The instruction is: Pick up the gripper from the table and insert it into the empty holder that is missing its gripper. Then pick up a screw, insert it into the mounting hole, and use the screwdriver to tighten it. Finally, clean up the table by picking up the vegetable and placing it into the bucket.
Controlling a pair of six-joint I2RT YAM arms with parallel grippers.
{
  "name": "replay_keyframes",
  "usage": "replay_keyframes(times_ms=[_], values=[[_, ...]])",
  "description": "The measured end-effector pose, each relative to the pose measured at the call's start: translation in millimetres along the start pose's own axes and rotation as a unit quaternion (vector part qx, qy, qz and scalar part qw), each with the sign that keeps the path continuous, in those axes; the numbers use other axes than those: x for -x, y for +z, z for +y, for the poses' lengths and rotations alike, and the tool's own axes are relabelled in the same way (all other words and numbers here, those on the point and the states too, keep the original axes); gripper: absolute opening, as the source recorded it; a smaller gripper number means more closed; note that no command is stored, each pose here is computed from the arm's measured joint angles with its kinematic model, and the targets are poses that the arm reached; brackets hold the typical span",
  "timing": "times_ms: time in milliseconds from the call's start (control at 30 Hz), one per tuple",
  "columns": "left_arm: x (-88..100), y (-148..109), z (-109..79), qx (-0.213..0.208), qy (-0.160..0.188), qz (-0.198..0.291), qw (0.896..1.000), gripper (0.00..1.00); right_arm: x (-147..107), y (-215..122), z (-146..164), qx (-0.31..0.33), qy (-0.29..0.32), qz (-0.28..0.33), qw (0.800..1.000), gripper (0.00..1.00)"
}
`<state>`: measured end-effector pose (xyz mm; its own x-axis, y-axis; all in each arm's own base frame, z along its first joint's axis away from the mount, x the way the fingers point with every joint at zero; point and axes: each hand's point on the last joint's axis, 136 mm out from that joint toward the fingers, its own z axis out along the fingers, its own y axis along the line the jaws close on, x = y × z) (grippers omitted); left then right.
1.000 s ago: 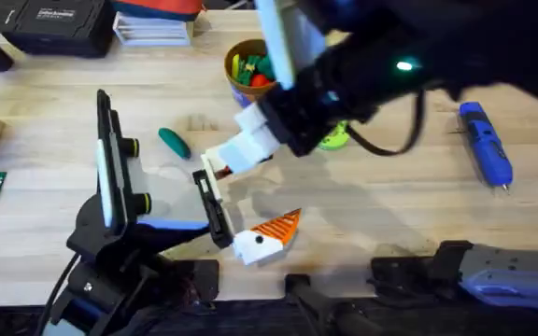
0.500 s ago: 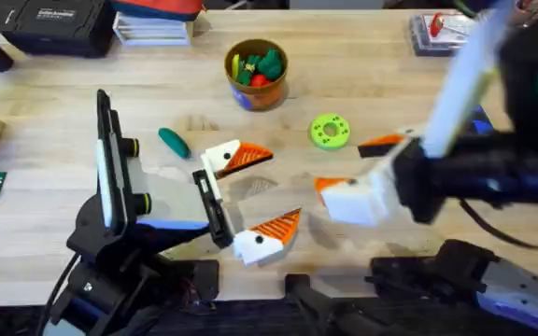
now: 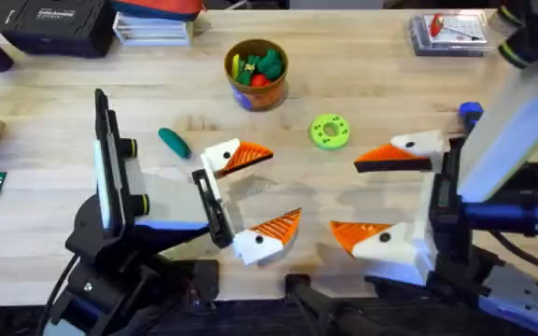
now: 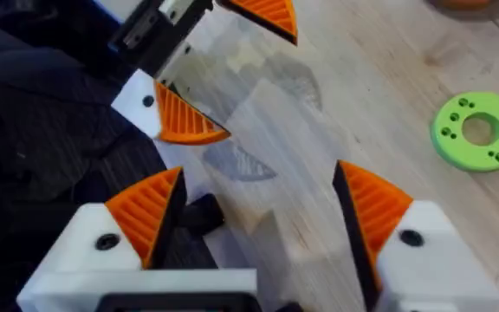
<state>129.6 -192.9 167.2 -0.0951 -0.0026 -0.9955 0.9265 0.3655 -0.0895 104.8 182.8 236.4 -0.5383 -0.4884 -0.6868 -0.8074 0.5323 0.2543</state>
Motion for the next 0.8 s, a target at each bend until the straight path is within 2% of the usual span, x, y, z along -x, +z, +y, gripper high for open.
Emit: replay_keyframes(times_ms=[33,67,100,200,267,300,467,567,700,800], values=[[0.0,0.0,0.1,0.000,0.000,0.000,1.000,0.986,0.0,0.1,0.3,0.001,-0.002,0.000,1.000,0.992],[-0.1,0.0,0.1,0.000,-0.001,0.000,1.000,0.940,0.0,0.4,0.5,0.002,-0.004,0.001,1.000,0.992],[-0.1,0.0,0.0,0.000,-0.001,0.000,1.000,0.837,-0.2,1.1,0.6,0.003,-0.005,0.003,1.000,0.992],[-0.3,0.0,0.3,0.001,0.000,0.000,1.000,0.404,-0.5,3.1,0.1,0.003,-0.006,0.007,1.000,0.992],[-0.3,0.0,0.2,0.001,0.000,0.000,1.000,0.078,-0.8,3.7,-0.1,0.003,-0.005,0.009,1.000,0.992],[-0.3,0.0,0.2,0.001,0.001,0.000,1.000,0.023,-0.9,4.1,-0.2,0.003,-0.005,0.010,1.000,0.992],[-0.4,0.0,1.3,0.004,0.001,0.000,1.000,0.008,-0.9,4.1,-0.7,0.002,0.004,0.009,1.000,0.992],[-0.2,0.0,3.8,0.011,0.001,0.000,1.000,0.007,-0.3,5.1,-9.2,-0.017,0.034,0.010,0.999,0.992],[-0.1,0.0,5.3,0.015,0.001,0.000,1.000,0.007,1.1,7.7,-36.0,-0.061,0.090,0.013,0.994,0.993],[-0.1,0.0,5.4,0.016,0.001,-0.001,1.000,0.006,-1.3,7.9,-70.6,-0.109,0.145,0.020,0.983,0.993]])
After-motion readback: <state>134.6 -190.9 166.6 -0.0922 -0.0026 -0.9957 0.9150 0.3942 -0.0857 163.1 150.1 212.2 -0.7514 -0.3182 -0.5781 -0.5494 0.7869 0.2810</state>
